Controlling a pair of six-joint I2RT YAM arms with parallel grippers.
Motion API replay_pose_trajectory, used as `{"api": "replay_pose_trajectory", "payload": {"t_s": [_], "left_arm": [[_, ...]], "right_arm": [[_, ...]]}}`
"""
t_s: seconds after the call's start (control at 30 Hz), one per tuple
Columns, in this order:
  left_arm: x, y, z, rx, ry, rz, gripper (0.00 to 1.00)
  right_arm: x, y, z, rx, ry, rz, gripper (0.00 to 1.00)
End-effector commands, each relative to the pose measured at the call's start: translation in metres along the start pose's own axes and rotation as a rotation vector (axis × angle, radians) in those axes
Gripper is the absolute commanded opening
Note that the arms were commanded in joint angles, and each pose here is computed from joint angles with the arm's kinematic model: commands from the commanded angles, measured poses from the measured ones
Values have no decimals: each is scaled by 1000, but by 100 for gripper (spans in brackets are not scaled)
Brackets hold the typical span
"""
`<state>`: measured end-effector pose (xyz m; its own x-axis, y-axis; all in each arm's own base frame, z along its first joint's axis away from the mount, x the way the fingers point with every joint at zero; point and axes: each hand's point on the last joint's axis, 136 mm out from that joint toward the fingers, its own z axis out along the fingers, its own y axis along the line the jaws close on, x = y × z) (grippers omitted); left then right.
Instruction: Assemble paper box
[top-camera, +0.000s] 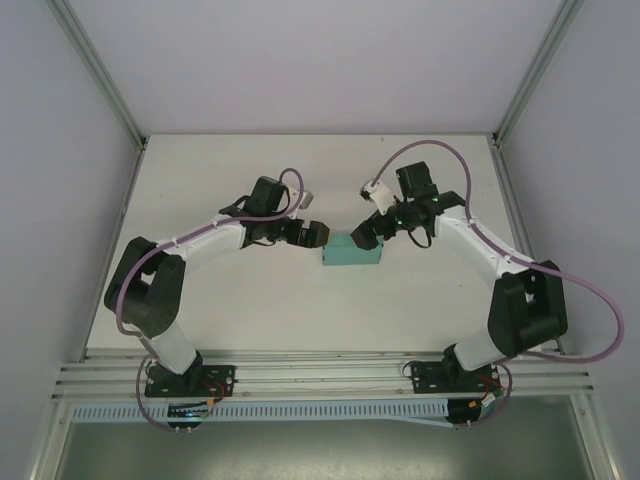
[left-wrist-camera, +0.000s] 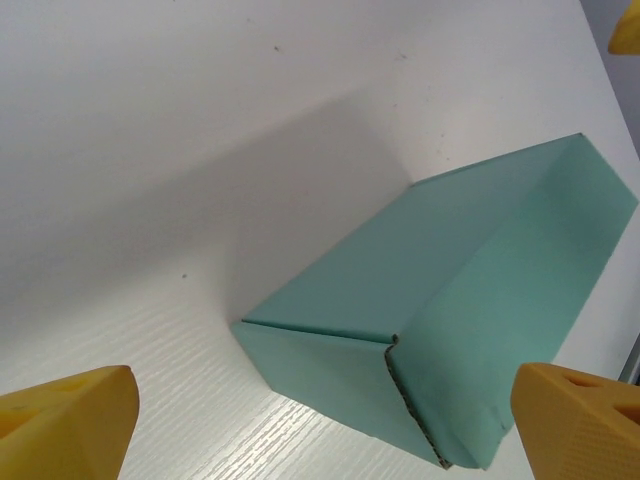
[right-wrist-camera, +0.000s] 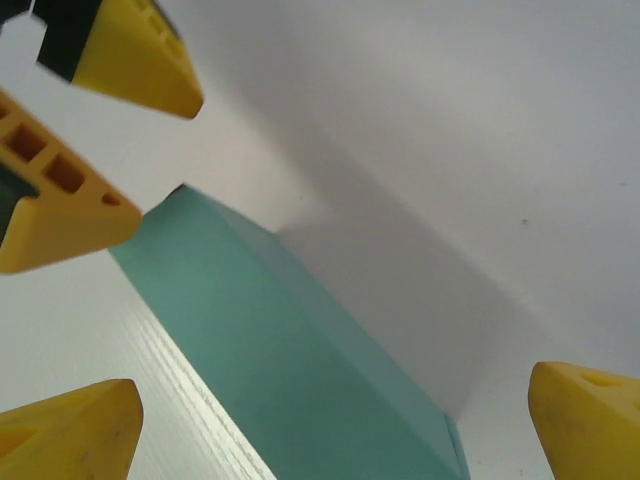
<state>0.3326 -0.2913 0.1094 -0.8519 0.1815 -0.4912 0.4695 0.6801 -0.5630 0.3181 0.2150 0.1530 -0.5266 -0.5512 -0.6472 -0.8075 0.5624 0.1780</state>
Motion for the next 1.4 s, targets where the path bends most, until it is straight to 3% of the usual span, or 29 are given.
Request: {"api": "replay_pose_trajectory", "payload": {"t_s": [0.0, 0.2, 0.47, 0.87, 0.9, 1.03, 1.23, 1.37], "left_arm": [[14, 1, 8, 18, 47, -24, 95], [18, 3, 8, 14, 57, -20, 95], [20, 7, 7, -11, 60, -24, 96], [29, 21, 19, -42, 91, -51, 94], [40, 26, 21, -51, 112, -64, 93], [44, 32, 20, -83, 116, -71, 93], [39, 33, 15, -109, 95, -75, 96], [25, 26, 6, -109, 45, -78, 98]], "right_arm": [[11, 29, 0, -137, 55, -151, 99], [33, 20, 26, -29, 206, -345, 99], [32, -2, 56, 72, 312, -443, 98], [60, -10, 75, 109, 432, -461, 70], [59, -10, 76, 119, 424, -467, 69], [48, -13, 75, 164, 355, -471, 43], [31, -12, 63, 229, 271, -485, 32], [13, -22, 52, 352, 208, -503, 27]]}}
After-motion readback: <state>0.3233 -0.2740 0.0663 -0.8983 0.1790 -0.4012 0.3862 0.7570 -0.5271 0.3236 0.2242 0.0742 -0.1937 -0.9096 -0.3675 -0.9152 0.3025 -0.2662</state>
